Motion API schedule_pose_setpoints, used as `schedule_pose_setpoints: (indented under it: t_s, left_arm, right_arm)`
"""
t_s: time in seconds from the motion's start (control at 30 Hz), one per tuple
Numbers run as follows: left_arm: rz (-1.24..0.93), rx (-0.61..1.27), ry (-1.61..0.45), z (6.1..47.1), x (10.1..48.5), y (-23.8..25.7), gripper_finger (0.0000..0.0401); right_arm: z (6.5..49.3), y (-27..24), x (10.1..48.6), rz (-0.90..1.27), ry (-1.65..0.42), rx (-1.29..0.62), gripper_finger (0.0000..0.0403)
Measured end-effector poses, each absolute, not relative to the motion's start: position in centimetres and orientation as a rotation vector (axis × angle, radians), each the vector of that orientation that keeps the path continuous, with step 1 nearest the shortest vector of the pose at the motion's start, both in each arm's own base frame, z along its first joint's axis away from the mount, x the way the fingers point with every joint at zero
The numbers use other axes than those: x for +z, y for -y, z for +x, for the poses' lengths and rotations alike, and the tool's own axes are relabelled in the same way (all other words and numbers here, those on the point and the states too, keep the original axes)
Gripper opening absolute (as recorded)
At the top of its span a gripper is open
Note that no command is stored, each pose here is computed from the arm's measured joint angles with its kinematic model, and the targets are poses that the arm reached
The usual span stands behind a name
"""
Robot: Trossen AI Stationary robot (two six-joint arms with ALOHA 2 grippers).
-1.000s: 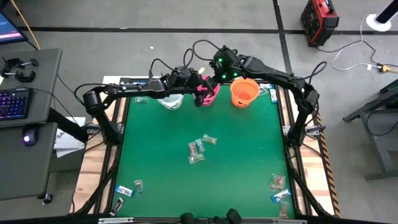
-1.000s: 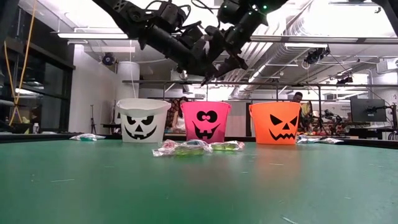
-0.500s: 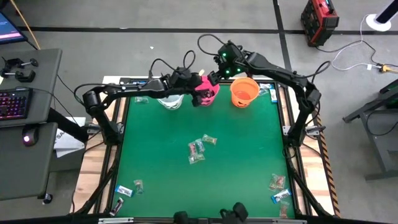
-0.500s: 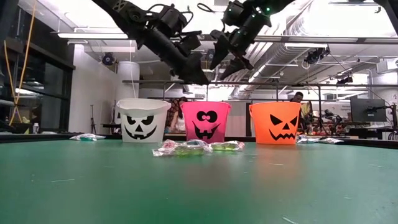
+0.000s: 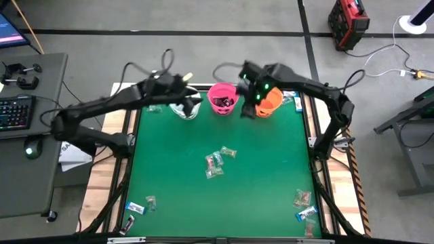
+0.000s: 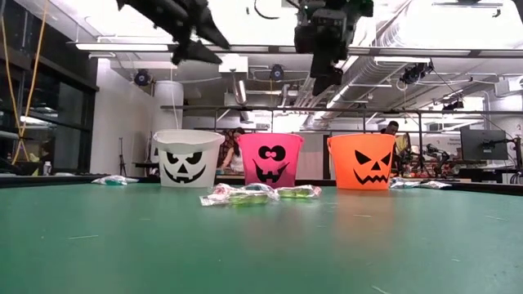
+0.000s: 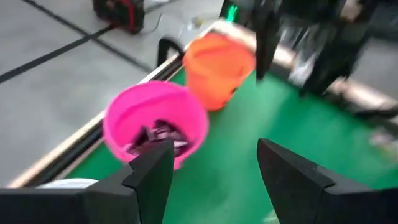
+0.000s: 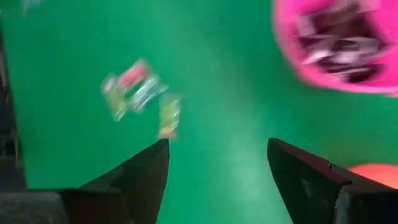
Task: Sort candy by brand, put in halloween buckets
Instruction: Put the green gummy into the orange bucket
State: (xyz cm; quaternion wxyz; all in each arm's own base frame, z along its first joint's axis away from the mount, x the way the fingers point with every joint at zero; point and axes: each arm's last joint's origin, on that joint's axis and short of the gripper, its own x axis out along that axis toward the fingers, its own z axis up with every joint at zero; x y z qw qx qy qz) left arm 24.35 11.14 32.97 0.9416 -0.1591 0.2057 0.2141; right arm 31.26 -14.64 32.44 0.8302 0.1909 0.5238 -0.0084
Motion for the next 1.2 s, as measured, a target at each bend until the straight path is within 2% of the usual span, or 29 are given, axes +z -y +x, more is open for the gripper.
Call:
schedule_pose_setpoints:
  t_s: [0.2,0.33,0.47,0.67,0.8,1.03,1.2]
  left_arm:
    - [-0.471,0.387,-0.219,21.1,32.5,-6.6,0.0220]
    - [-0.473,0.386,-0.183,19.4,32.1,-4.4,0.0220]
    - [-0.449,0.337,-0.144,18.1,32.5,-3.1,0.0220]
    - [-0.385,0.266,-0.104,16.7,33.5,-2.1,0.0220]
    - [-0.402,0.231,-0.088,16.3,33.8,-1.8,0.0220]
    - [-0.411,0.210,-0.092,16.5,33.8,-1.4,0.0220]
    - [-0.410,0.252,-0.080,16.5,33.8,-1.5,0.0220]
  right_arm:
    - [32.9,7.0,27.9,0.368,-1.217,0.130,0.0264]
    - [33.7,1.9,23.8,0.240,-1.255,0.052,0.0264]
    - [34.6,-1.0,21.9,0.137,-1.157,-0.056,0.0264]
    - [35.4,-1.3,20.2,0.244,-1.161,-0.189,0.0264]
    - [36.2,-1.0,19.1,0.304,-1.146,-0.209,0.0264]
    - [37.1,-1.0,16.4,0.242,-1.195,-0.195,0.0264]
    - [37.2,-0.5,15.2,0.189,-1.226,-0.256,0.0261]
